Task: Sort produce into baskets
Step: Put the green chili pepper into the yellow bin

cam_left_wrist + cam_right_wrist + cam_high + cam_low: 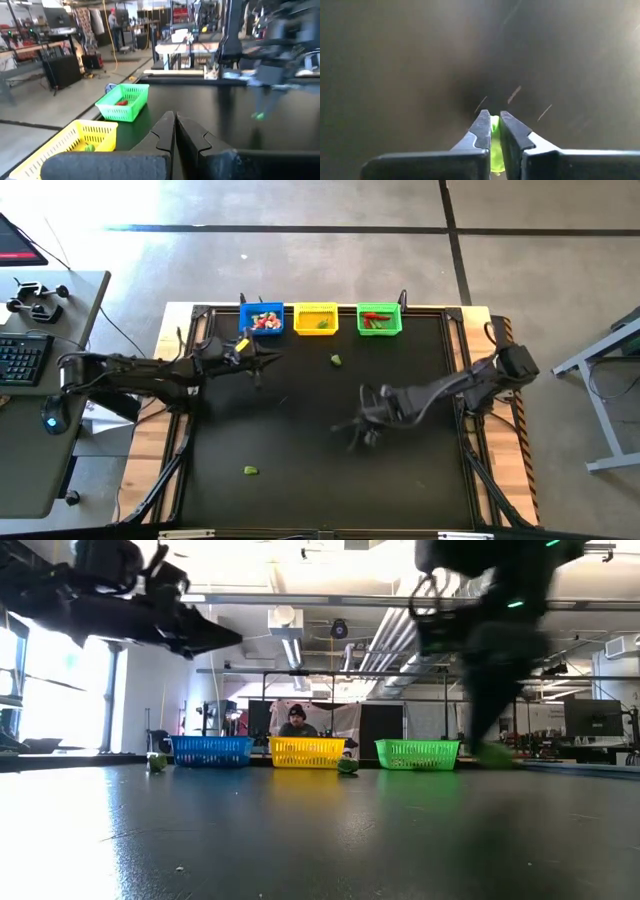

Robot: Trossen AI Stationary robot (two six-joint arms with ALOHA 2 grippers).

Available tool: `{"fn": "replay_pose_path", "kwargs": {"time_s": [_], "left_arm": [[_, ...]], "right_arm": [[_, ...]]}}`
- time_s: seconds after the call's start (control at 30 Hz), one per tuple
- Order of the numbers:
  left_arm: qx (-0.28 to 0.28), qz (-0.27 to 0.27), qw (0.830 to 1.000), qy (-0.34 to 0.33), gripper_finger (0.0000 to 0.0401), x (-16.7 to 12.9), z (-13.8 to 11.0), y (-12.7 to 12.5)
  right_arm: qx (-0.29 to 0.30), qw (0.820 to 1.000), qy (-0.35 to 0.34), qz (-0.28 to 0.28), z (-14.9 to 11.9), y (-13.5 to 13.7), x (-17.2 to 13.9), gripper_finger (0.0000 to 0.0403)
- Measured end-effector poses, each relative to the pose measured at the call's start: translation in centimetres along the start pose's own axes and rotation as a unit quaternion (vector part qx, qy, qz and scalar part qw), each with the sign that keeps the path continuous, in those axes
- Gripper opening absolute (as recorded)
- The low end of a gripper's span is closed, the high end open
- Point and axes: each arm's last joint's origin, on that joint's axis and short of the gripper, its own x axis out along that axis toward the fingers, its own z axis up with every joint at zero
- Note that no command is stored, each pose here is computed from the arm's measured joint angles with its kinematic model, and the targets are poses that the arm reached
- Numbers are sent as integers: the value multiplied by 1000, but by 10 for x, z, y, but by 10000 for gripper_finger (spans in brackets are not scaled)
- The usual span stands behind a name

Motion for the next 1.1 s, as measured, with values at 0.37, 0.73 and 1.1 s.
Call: {"fn": "replay_pose_path", "kwargs": {"time_s": [0.37, 0.73, 1.1], "left_arm": [[-12, -3, 1000, -8, 1, -22, -7, -3], [-11, -5, 1000, 0, 0, -22, -9, -3], [-11, -6, 1000, 8, 0, -22, -11, -3]], "right_arm": [[-18, 954, -294, -59, 96, -90, 4, 5], [45, 938, -337, -68, 154, -200, 36, 5], [94, 948, -287, -98, 184, -259, 46, 5]]}}
